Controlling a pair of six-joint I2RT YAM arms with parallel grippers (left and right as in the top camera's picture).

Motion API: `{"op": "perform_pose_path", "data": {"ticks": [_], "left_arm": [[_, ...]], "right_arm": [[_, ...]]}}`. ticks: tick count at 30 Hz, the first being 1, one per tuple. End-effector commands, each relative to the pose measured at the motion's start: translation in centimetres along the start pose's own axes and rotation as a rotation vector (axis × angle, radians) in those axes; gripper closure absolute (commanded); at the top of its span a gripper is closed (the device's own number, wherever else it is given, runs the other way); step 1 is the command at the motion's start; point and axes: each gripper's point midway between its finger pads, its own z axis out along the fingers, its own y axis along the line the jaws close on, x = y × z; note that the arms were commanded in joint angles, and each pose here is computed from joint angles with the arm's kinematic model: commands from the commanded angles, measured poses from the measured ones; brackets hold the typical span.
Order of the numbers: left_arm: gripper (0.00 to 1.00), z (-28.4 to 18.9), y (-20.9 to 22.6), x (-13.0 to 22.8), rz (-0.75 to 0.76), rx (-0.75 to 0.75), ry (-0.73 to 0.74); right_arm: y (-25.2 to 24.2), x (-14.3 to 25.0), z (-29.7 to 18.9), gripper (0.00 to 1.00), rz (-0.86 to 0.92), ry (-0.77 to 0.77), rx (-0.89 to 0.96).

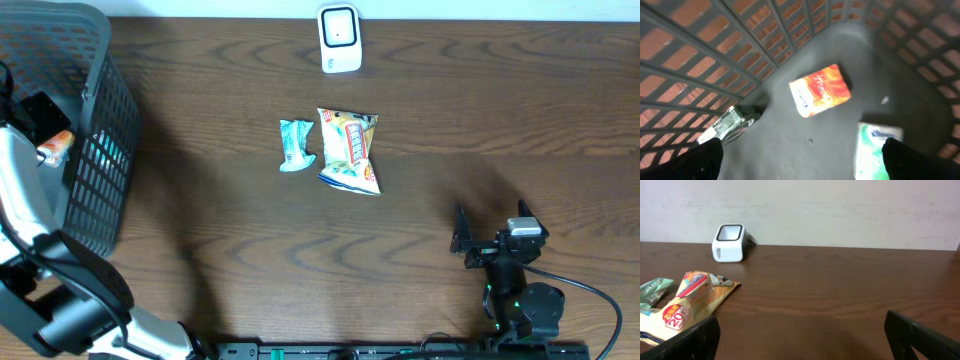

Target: Scan the item barcode

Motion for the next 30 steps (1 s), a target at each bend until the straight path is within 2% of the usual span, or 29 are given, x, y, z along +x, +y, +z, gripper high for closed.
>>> {"op": "perform_pose_path", "data": {"ticks": [1, 9, 13, 15, 18, 21, 26, 30], "left_arm": [[0.02, 2.6, 0.4, 1.2, 0.03, -0.023, 0.048], [0.05, 6.4, 0.1, 3.4, 0.118, -0.033, 0.131], [0.04, 6.5, 1.9, 3.4, 0.127, -0.139, 0.13], [0.06, 6.4, 2.0, 3.4, 0.127, -0.14, 0.131], [0.15, 6.5, 0.1, 4.3, 0.124, -0.027, 0.166], [0.14, 6.2, -2.9, 4.8, 0.102, 0.146, 0.185], [0.12, 5.5, -5.9, 5.2, 0.055, 0.325, 0.206], [0.12, 5.5, -6.7, 6.3, 0.001, 0.367, 0.259]], "right_arm": [[-0.1, 0.1, 0.0, 0.01, -0.011, 0.0, 0.006], [-0.1, 0.1, 0.0, 0.01, -0.011, 0.0, 0.006], [-0.1, 0.1, 0.0, 0.01, -0.011, 0.0, 0.006], [-0.1, 0.1, 0.0, 0.01, -0.011, 0.0, 0.006], [-0.1, 0.1, 0.0, 0.01, -0.011, 0.0, 0.006], [-0.1, 0.1, 0.0, 0.01, -0.011, 0.0, 0.006], [-0.1, 0.1, 0.0, 0.01, -0.011, 0.0, 0.006], [-0.1, 0.1, 0.0, 0.01, -0.011, 0.0, 0.006]]}}
